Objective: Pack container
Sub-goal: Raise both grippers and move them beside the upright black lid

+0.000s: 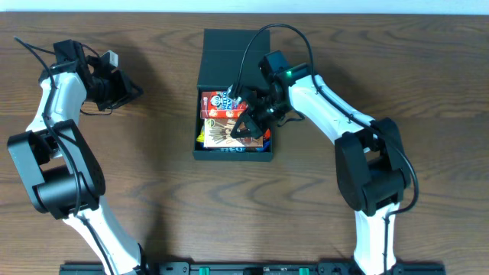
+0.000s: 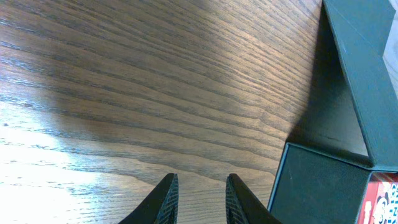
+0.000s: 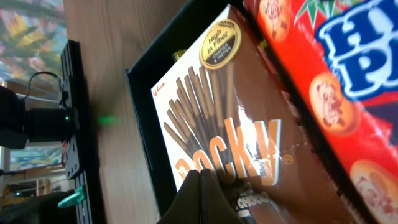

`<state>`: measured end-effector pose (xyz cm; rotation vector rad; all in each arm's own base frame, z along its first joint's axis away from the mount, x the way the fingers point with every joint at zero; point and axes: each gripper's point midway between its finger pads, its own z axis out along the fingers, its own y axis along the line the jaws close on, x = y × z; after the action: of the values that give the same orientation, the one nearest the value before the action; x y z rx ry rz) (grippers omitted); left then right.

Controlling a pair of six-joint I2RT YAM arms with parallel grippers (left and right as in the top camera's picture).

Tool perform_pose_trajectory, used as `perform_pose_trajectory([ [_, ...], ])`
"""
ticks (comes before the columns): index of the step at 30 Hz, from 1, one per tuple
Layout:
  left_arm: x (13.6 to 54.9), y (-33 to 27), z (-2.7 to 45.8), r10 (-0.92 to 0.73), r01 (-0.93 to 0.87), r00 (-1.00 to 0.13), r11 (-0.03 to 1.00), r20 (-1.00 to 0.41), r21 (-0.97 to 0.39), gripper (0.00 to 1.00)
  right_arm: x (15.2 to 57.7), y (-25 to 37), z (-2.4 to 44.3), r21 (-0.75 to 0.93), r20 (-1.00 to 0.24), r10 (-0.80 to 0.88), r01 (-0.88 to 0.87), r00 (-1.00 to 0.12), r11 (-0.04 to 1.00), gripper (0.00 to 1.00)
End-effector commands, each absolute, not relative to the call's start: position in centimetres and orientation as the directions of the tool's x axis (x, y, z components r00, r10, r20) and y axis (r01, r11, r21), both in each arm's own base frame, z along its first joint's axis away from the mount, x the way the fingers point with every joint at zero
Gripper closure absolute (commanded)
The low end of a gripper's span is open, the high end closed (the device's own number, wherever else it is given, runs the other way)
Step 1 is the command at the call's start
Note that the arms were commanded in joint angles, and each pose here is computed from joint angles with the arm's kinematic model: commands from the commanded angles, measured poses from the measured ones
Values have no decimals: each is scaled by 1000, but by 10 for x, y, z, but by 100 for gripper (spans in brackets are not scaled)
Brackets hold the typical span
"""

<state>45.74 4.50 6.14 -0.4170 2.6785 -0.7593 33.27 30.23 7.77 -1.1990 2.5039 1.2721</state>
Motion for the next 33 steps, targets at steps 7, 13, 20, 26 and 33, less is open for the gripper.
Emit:
perform_pose_trajectory([
  [7,472,16,89,-307,-64,-903,788,-300,-612,79,393,301,161,635,-586,-434,-721,-684,278,99],
  [13,522,-21,117,-350,16,-828,766,-438,-642,94,496,220,177,441,-652,-276,-649,-706,620,99],
  [20,559,-52,170,-349,235,-709,702,-613,-672,94,541,151,126,499,-536,-46,-361,-843,788,99],
  [26,563,-52,173,-346,252,-695,704,-631,-664,77,550,146,80,558,-442,40,-240,-896,794,98],
  [33,582,-54,131,-450,30,-686,768,-572,-640,94,556,151,29,629,-342,120,-132,-932,766,98],
])
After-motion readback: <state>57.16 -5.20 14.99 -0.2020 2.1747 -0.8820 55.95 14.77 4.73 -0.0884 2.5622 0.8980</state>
